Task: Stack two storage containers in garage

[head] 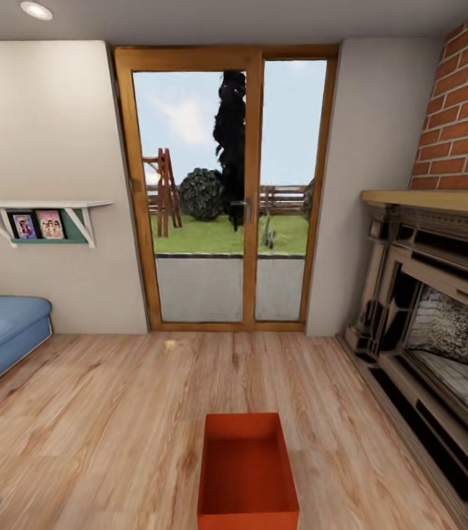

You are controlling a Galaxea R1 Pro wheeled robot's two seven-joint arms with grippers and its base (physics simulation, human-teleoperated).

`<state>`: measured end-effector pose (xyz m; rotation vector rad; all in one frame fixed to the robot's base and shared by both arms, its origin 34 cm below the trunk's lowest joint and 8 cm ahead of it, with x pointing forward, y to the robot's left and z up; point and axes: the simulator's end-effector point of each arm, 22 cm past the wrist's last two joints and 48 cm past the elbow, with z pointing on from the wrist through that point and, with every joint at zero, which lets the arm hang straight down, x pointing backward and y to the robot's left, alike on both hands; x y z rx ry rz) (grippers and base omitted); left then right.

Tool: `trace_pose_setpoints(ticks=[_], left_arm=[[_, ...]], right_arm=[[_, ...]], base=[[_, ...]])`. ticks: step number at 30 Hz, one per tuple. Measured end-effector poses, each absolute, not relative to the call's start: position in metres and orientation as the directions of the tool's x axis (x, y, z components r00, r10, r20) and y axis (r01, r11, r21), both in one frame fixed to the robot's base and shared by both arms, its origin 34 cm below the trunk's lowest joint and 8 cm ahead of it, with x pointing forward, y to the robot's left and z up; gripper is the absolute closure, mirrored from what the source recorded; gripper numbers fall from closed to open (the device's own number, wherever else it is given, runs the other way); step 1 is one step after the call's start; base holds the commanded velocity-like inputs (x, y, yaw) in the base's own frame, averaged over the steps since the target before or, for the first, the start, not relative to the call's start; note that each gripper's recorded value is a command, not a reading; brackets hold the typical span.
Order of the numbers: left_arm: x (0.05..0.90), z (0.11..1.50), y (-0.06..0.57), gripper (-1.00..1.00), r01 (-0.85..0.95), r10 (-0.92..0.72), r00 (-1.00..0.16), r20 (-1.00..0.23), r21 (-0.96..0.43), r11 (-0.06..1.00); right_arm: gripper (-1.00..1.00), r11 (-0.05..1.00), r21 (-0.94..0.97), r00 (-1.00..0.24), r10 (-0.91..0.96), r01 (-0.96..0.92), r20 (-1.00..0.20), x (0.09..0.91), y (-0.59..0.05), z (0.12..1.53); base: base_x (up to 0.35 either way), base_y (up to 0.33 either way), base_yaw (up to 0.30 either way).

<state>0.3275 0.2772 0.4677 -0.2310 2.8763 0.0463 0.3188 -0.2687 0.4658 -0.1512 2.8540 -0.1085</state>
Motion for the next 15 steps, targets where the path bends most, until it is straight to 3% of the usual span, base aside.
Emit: trace_pose_setpoints(ticks=[15], left_arm=[[0.3275,0.4678,0.2773,-1.0,-0.161,-0.153,-0.955,-0.255,0.011,0.987]], right_arm=[[-1.0,0.992,-0.088,-0.955,-0.114,-0.093,-0.274,0.3187,-0.2682,0.4659]], base=[[0.292,0.0,0.0]])
